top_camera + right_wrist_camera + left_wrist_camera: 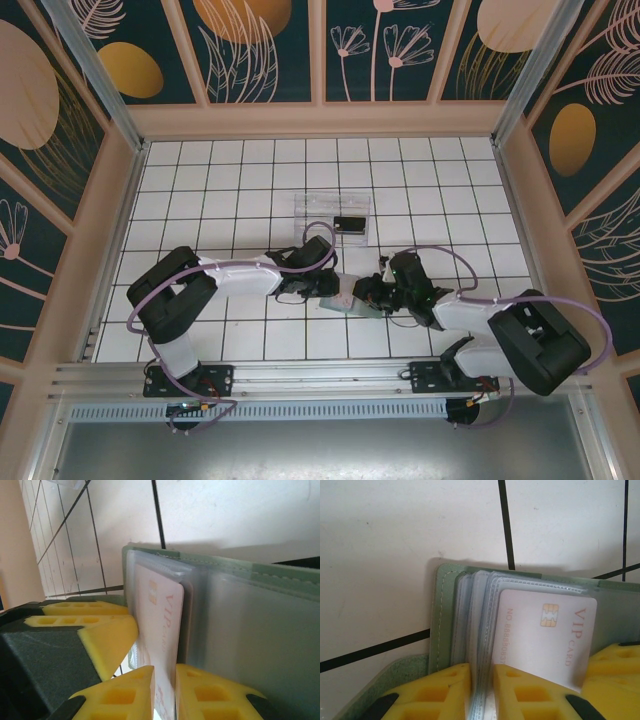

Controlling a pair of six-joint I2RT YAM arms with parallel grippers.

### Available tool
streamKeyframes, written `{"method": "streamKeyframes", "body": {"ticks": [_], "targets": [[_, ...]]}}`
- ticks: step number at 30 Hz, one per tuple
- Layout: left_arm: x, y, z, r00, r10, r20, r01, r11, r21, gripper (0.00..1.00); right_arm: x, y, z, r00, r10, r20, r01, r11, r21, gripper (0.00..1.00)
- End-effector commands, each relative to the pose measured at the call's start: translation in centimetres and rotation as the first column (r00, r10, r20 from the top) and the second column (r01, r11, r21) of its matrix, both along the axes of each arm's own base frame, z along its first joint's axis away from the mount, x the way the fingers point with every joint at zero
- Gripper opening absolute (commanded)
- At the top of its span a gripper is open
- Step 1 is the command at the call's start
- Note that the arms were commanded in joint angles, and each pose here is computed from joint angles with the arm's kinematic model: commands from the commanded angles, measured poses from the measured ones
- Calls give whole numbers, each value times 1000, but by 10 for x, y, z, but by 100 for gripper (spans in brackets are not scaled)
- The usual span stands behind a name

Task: Take the credit cards out of the card holder

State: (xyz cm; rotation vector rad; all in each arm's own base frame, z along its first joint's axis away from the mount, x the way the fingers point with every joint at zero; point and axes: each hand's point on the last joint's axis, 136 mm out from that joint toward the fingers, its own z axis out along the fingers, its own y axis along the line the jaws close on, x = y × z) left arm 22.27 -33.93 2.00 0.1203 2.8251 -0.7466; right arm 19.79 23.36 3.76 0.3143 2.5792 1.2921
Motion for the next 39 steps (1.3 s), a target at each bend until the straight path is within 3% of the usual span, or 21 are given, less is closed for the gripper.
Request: {"method": "streamKeyframes", "body": {"ticks": [1,14,21,33,39], "targets": [[-26,22,-36,993,-22,-118,36,992,117,20,6,13,15,998,27,57,-32,995,91,18],[-29,26,-39,992,-16,-125,31,992,120,20,6,16,28,992,27,121,-46,987,154,16],[-30,41,-45,994,-5,-113,27,980,196,21,4,10,40,987,7,162,-37,983,180,16],[-29,42,-43,994,0,-108,21,980,199,22,3,2,37,987,-9,161,-18,986,167,12],[-29,38,-43,994,2,-113,18,983,181,22,4,2,24,994,-14,109,0,991,133,15]]}}
